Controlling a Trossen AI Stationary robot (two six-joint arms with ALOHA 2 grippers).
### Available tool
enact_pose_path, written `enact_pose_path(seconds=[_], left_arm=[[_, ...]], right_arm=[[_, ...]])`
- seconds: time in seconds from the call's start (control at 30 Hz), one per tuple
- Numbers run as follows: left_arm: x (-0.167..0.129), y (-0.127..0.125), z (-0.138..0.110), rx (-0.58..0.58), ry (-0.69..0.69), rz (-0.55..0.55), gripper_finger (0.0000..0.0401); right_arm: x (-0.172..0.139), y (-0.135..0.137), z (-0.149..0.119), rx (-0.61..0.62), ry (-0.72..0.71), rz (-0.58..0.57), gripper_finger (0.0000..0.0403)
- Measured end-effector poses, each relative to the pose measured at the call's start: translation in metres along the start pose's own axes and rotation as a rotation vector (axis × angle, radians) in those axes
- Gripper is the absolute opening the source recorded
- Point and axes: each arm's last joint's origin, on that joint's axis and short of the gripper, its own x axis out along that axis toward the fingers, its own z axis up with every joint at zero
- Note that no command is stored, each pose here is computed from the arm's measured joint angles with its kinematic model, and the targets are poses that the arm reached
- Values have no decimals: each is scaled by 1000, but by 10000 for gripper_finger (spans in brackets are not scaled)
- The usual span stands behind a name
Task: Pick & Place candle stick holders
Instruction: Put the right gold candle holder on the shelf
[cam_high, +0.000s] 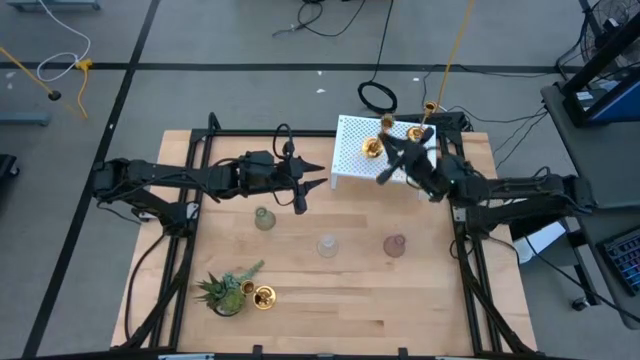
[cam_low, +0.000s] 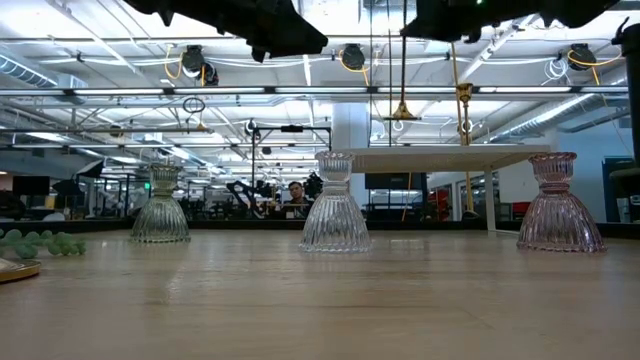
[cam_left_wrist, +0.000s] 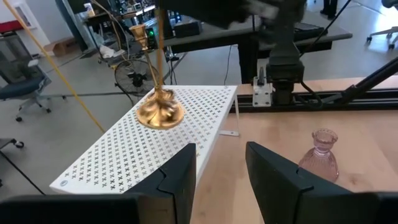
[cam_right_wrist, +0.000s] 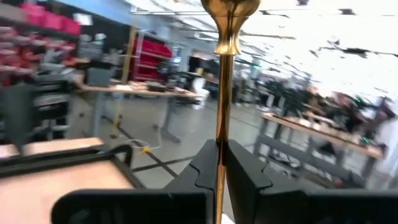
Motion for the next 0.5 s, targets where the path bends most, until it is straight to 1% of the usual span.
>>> enact_pose_path(seconds=[0.07,0.23,0.5], left_arm=[[0,0,0,-1,-2,0,147],[0,0,0,-3,-5,1,147],[0,0,0,-3,-5,1,147]], right_arm=[[7,-7,-5,14,19,-48,9],[24,-21,-24,-5,104,-189,9],[43,-34,-48,30,177,-278,8]])
